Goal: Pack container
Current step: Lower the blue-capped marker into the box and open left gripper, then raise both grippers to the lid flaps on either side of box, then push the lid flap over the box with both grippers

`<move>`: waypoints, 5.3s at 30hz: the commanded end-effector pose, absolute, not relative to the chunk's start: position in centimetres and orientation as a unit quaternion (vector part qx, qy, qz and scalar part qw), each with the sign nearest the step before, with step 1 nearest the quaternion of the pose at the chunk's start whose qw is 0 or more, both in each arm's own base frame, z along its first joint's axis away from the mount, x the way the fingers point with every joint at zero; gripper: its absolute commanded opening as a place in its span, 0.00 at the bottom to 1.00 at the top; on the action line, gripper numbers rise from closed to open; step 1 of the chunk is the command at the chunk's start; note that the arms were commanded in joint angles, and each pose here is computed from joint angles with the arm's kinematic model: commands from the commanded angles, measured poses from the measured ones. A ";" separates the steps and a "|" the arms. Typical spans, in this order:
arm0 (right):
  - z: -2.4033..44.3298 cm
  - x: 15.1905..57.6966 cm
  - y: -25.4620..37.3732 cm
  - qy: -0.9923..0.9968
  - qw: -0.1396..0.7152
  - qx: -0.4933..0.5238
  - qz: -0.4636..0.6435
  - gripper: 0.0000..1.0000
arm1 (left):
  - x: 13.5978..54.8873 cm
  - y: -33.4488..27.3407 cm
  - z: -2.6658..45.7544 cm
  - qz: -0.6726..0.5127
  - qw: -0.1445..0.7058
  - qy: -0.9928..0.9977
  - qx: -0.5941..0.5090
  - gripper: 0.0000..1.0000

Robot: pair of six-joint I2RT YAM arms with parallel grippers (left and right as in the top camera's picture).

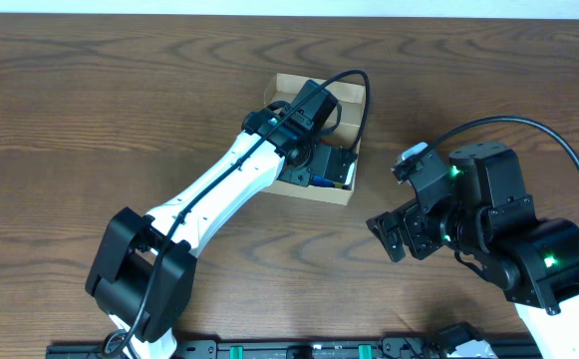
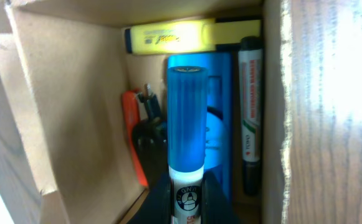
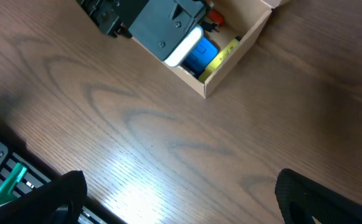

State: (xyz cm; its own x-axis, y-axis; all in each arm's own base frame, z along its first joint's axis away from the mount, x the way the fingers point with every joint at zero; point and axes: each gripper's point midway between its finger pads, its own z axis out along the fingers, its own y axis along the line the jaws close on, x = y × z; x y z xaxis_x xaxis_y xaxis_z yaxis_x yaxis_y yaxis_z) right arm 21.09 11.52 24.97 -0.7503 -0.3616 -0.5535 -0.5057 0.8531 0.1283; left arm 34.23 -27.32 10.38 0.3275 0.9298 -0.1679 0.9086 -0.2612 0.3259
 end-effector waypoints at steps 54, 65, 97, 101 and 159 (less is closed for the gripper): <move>26.8 21.1 14.6 0.897 0.283 -0.253 0.225 0.99 | 37.9 -11.7 22.1 -0.236 0.227 0.943 0.056 0.06; 21.6 29.3 10.9 0.957 0.258 -0.050 0.127 0.01 | 44.6 -15.0 17.0 -0.353 0.199 0.914 -0.007 0.06; 2.6 47.2 11.9 0.909 0.184 0.185 0.325 0.01 | 51.7 -17.7 5.8 -0.421 0.117 0.896 -0.079 0.06; 3.4 48.2 12.5 0.903 0.210 0.170 0.334 0.01 | 51.6 -18.0 5.9 -0.424 0.115 0.895 -0.077 0.06; 16.6 43.6 19.1 0.826 0.259 -0.089 0.492 0.02 | 43.3 -17.2 20.1 -0.379 0.199 0.889 0.161 0.06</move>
